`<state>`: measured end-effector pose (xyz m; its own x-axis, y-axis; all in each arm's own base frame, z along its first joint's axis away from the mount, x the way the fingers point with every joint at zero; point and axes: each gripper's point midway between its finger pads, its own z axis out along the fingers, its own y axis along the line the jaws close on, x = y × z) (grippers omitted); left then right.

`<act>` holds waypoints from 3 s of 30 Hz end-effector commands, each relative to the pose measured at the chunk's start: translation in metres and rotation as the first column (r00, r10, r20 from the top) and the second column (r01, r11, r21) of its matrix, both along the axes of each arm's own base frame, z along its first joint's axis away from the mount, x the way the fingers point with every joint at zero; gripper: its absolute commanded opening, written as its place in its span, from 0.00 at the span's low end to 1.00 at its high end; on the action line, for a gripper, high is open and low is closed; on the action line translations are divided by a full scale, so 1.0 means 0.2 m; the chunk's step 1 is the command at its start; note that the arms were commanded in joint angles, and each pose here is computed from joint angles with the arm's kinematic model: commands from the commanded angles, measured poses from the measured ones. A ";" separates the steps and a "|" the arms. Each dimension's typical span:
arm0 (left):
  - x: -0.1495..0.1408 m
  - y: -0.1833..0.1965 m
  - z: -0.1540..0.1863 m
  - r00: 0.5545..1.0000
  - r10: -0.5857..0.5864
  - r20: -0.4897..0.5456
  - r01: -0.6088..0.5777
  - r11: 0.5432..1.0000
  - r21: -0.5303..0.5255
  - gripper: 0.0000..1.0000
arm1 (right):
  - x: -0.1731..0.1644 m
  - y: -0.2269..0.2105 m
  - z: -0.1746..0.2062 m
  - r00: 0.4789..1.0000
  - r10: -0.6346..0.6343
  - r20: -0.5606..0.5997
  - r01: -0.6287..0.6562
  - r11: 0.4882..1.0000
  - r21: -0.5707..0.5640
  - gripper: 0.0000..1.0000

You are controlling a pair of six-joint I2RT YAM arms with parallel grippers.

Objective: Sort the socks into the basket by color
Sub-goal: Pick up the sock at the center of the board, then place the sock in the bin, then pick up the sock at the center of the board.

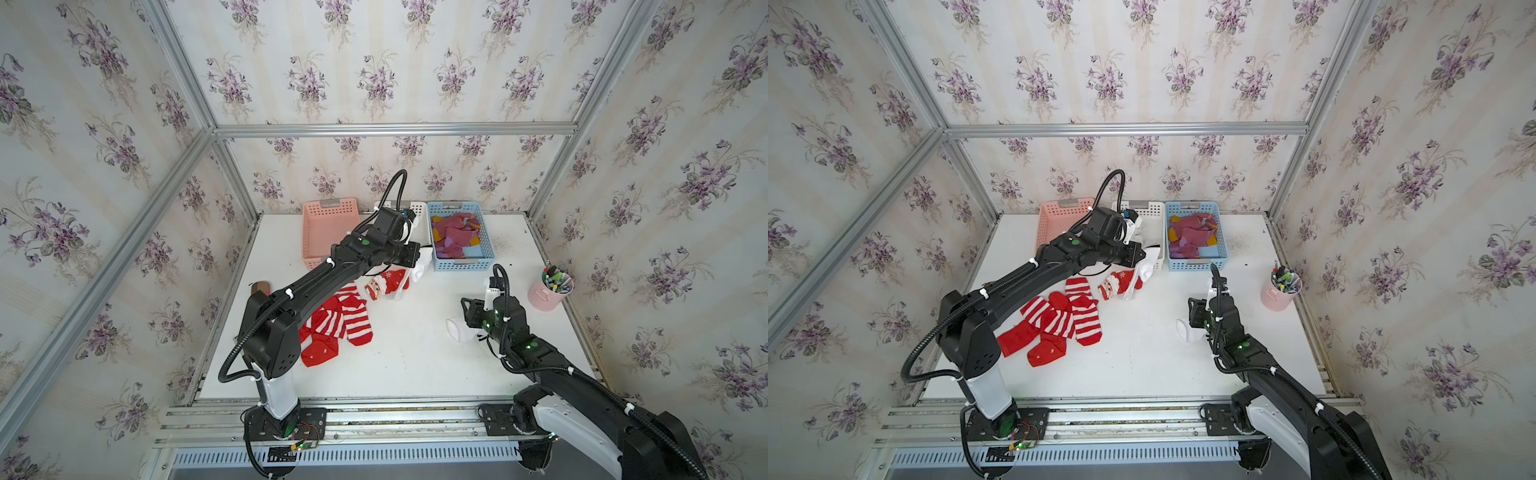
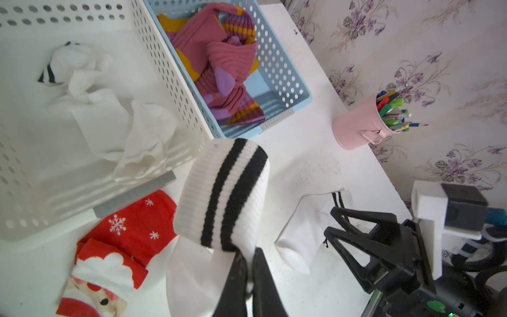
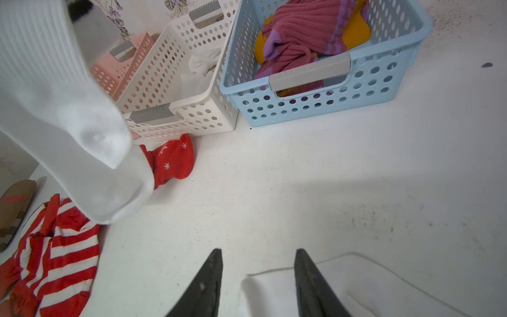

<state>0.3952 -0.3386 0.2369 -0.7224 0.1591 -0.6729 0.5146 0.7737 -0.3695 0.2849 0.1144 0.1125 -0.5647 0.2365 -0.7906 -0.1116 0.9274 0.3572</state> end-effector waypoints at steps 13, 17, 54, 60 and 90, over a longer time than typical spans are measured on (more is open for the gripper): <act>0.54 0.08 0.36 0.963 0.135 0.233 -0.129 0.991 -0.040 0.12 | 0.03 0.02 0.02 1.000 0.003 0.017 -0.003 1.000 0.008 0.45; 0.67 0.10 0.37 0.949 0.141 0.283 -0.126 0.990 -0.068 0.19 | 0.03 0.02 0.02 1.000 0.007 0.011 -0.007 1.000 0.007 0.45; 0.13 0.50 0.03 0.970 0.234 0.072 -0.235 0.972 0.006 0.49 | -0.06 -0.14 -0.21 0.939 -0.213 -0.270 0.197 0.977 -0.087 0.44; -0.02 0.52 -0.05 0.976 0.215 0.040 -0.216 0.976 0.009 0.50 | -0.09 0.05 -0.21 0.961 0.002 -0.277 0.006 1.000 0.027 0.40; -0.19 0.60 -0.16 0.974 0.226 -0.003 -0.226 0.973 0.041 0.51 | -0.23 0.18 -0.43 0.871 0.112 -0.479 -0.139 0.990 -0.022 0.20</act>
